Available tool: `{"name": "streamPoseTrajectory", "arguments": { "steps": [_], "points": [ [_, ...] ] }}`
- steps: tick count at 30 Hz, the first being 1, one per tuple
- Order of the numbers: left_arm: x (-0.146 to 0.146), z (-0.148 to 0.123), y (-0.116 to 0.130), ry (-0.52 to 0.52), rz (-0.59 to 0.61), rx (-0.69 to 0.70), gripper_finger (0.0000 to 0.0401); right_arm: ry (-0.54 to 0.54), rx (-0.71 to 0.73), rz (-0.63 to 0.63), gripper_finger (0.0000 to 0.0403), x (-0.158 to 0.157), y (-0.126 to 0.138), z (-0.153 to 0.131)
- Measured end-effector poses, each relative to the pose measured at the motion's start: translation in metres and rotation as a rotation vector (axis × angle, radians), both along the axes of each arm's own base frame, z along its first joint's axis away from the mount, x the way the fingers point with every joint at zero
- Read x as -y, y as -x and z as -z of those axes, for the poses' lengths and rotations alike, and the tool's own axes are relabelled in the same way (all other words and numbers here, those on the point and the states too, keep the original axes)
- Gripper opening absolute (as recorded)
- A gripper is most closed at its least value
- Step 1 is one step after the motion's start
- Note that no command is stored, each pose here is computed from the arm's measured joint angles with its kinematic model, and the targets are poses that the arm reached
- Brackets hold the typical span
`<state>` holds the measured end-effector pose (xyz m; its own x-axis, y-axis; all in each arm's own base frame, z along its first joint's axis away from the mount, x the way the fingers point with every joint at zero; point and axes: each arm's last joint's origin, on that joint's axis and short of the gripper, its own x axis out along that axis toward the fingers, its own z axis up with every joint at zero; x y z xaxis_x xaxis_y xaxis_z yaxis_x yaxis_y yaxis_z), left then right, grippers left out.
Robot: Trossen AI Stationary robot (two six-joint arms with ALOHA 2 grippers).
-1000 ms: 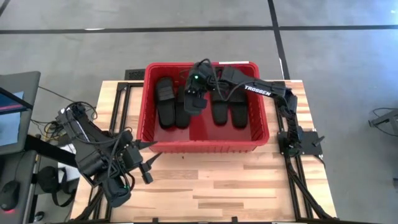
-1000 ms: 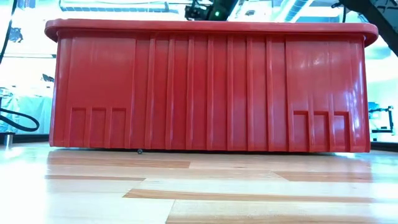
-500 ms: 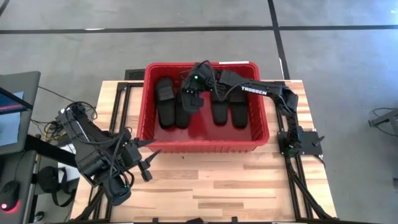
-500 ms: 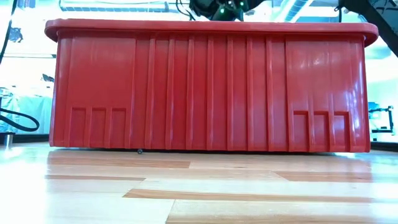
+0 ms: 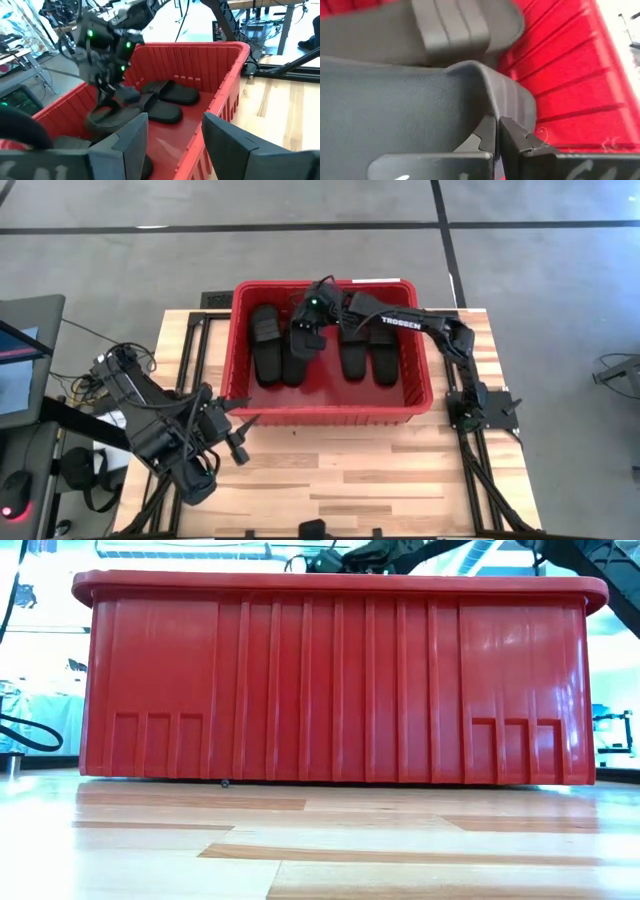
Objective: Pick and place slides into bin
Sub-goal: Put the black slides into the red bin
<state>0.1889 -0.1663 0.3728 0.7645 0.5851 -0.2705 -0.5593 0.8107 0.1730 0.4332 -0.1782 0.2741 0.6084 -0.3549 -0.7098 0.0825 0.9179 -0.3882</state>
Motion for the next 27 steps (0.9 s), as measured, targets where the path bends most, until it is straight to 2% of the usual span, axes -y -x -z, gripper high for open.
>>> {"name": "streamPoseTrajectory", "arguments": {
  "steps": [8,17,22,27],
  "points": [
    [-0.002,0.001,0.001,0.018,-0.012,0.003,0.0176,-0.025,-0.063,-0.015,0.0000,0.003,-0.013,0.035],
    [-0.004,0.001,0.000,0.020,-0.024,0.000,0.0176,0.030,0.015,-0.014,0.0000,0.007,-0.020,0.031],
    [-0.007,0.002,0.001,0.017,-0.039,-0.010,0.0176,0.044,0.006,-0.036,0.0000,0.007,-0.020,0.031],
    [-0.008,0.002,0.000,0.021,-0.043,-0.008,0.0176,0.027,-0.023,-0.045,0.0000,0.004,-0.028,0.051]
  ]
}}
